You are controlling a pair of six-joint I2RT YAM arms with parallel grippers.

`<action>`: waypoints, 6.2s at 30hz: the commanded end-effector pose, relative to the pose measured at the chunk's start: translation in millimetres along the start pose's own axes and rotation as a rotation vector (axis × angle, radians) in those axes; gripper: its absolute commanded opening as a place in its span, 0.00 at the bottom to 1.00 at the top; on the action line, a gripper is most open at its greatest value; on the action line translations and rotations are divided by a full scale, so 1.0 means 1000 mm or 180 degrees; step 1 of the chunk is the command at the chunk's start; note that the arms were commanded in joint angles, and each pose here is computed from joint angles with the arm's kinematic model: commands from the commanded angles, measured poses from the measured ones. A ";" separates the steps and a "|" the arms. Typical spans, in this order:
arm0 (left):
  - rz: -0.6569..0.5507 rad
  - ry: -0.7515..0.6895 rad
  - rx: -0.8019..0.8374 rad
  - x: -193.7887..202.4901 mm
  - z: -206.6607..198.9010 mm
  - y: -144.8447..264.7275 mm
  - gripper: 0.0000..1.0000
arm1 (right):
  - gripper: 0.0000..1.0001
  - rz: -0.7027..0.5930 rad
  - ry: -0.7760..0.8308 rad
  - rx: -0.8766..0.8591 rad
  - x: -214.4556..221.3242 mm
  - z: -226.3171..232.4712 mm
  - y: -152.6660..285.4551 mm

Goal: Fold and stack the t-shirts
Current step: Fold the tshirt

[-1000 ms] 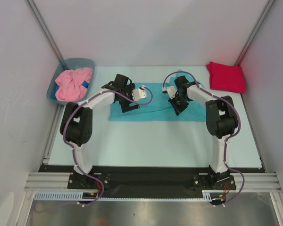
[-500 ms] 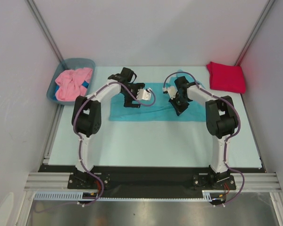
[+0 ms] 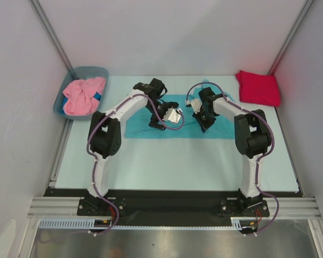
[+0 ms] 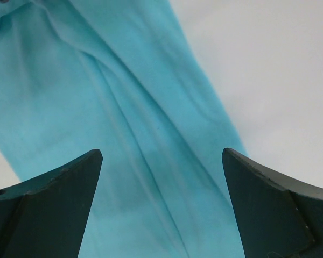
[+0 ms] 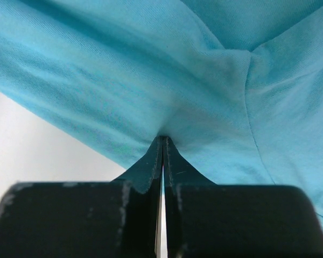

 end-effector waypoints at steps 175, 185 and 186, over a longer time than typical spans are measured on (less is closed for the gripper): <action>0.1207 0.2764 -0.1691 0.154 -0.044 0.132 1.00 | 0.41 -0.0735 0.1442 0.0314 -0.138 0.052 0.011; 0.1562 0.3050 -0.2789 0.157 -0.077 0.207 1.00 | 0.41 -0.0604 0.1226 -0.0529 -0.146 0.088 -0.014; 0.1560 0.3064 -0.2795 0.154 -0.080 0.208 1.00 | 0.41 -0.0606 0.1236 -0.0568 -0.148 0.092 -0.015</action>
Point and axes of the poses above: each gripper's point midway between its finger pads, its own y axis back along the fingers, its own z axis along the line the jaws close on, x = y × z, the point moved 1 cm from there along y, back along the fingers, and after that the axes turned 7 degrees about -y, right-handed, at the moved point
